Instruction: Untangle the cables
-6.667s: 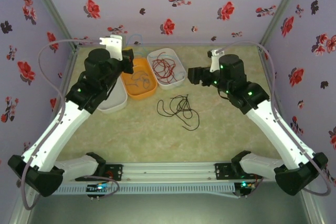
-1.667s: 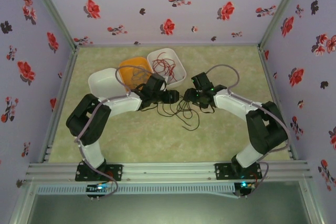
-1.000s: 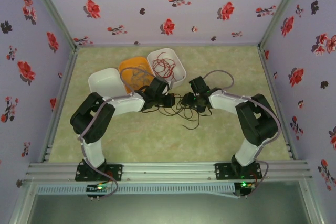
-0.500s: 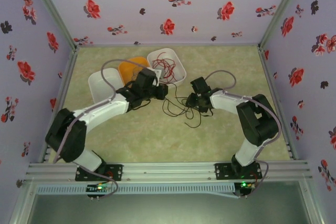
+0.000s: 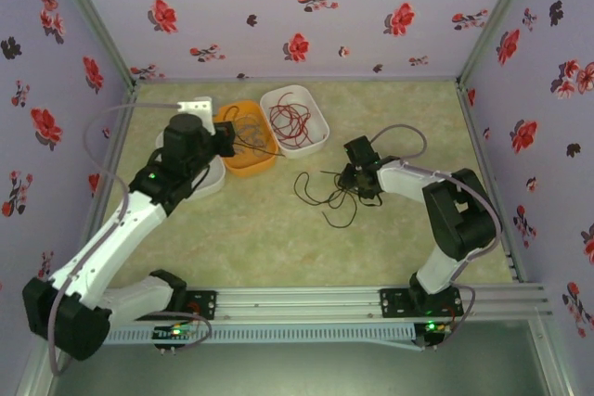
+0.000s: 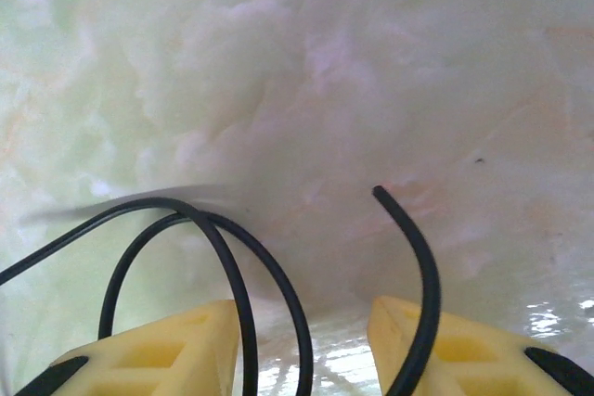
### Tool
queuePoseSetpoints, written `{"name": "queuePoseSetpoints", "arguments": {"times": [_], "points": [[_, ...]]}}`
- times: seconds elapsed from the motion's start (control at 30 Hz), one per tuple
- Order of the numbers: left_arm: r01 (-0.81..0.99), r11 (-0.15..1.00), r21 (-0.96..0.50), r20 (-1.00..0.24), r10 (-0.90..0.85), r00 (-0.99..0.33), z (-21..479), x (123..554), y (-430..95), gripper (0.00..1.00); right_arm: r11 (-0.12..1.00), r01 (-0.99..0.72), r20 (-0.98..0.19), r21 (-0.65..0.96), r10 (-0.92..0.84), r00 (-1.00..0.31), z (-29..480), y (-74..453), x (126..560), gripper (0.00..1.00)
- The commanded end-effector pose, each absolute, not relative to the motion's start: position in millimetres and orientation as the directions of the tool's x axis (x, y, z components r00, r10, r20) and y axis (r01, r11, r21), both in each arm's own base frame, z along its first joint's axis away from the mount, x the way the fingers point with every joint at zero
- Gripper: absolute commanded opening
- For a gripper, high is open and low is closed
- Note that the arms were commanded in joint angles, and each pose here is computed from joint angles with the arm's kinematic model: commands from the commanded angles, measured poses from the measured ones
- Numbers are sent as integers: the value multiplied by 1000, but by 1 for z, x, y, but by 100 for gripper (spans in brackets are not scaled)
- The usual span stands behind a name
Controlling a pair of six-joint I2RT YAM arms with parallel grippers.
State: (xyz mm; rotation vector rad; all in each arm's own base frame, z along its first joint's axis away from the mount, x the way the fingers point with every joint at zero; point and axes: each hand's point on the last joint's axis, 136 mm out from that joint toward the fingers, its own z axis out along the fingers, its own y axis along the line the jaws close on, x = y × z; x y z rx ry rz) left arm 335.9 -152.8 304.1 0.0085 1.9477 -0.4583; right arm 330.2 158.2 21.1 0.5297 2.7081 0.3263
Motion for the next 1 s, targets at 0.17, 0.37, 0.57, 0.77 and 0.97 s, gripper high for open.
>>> {"name": "queuePoseSetpoints", "arguments": {"times": [0.17, 0.37, 0.57, 0.77, 0.97], "points": [[8, 971, -241, -906, -222, -360, 318, 331, -81, 0, 911, 376, -327, 171, 412, -850, 19, 121, 315, 44], [-167, 965, -201, -895, -250, -369, 316, 328, -32, 0, 908, 374, -351, 189, 418, -838, 34, 120, 316, 47], [-279, 945, -173, -854, -285, -436, 281, 333, -4, 0, 908, 367, -361, 202, 418, -834, 43, 122, 319, 50], [-342, 932, -124, -782, -304, -544, 231, 344, 8, 0, 906, 355, -375, 230, 419, -827, 56, 126, 322, 51], [-370, 925, -80, -727, -308, -614, 190, 353, 12, 0, 903, 348, -399, 253, 425, -812, 70, 125, 324, 52]]}}
